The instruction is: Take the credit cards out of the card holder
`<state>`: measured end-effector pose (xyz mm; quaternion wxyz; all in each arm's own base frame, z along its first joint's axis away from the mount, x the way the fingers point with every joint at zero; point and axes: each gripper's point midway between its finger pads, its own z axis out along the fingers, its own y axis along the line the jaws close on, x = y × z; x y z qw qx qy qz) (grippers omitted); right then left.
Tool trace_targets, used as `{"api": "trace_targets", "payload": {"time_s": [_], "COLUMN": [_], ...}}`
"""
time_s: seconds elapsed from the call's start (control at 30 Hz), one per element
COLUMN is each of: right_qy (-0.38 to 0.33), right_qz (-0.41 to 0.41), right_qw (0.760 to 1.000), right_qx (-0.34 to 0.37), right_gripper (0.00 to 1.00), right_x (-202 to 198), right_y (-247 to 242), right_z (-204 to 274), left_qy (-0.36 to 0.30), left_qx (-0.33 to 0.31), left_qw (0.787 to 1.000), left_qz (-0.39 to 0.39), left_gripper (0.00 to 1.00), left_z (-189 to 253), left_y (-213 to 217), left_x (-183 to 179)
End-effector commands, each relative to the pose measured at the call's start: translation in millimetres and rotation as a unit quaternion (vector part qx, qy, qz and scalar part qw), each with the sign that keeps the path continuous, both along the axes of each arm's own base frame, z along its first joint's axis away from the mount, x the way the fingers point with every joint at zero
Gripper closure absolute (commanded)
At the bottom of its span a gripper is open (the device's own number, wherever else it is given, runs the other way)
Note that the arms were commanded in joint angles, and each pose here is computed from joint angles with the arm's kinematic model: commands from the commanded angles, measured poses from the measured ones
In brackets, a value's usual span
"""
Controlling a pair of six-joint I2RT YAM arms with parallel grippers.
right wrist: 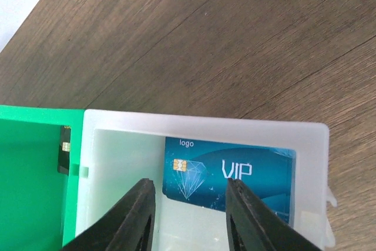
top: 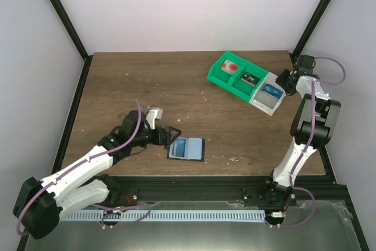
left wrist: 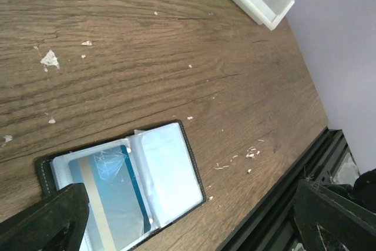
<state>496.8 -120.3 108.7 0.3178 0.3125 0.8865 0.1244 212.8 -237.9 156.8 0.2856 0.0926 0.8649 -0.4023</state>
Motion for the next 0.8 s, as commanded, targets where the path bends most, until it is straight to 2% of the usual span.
{"api": "trace_targets", "payload": {"time_s": [0.0,0.2,0.53,0.63,0.7,0.77], "right_qy": [-0.021,-0.052,-0.081,-0.088,-0.090,-0.086], "right_qz": [0.004,0.062,0.176,0.213,0.236,0.257], "right_qw": [1.000,0.996,0.979,0.969,0.962,0.955], "right_qx": [0.005,0.019,0.063,0.083,0.102,0.116], "right_gripper": [0.63,0.60,0.60,0.60,0.60,0.60], "right_x": [-6.1,-34.4,-119.6,-145.0,-161.5,-174.4], "right_y": [18.0,80.6,188.4,223.7,246.3,266.8], "right_z": [29.9,60.7,78.7,76.1,70.1,63.2], "left_qy": [0.009,0.046,0.104,0.114,0.115,0.119], "left_qx": [0.023,0.020,-0.023,-0.014,-0.009,-0.001], "left_qw": [1.000,0.999,0.994,0.993,0.993,0.993], "left_qz": [0.008,-0.006,-0.041,-0.035,-0.026,-0.018], "left_gripper": [0.04,0.11,0.14,0.28,0.45,0.56], "left_z": [-5.0,-28.1,-54.7,-65.4,-71.3,-78.3], "left_y": [1.9,-1.4,-15.9,-15.6,-13.8,-11.2], "left_x": [5.1,-3.4,-16.7,-14.4,-11.5,-10.2]}}
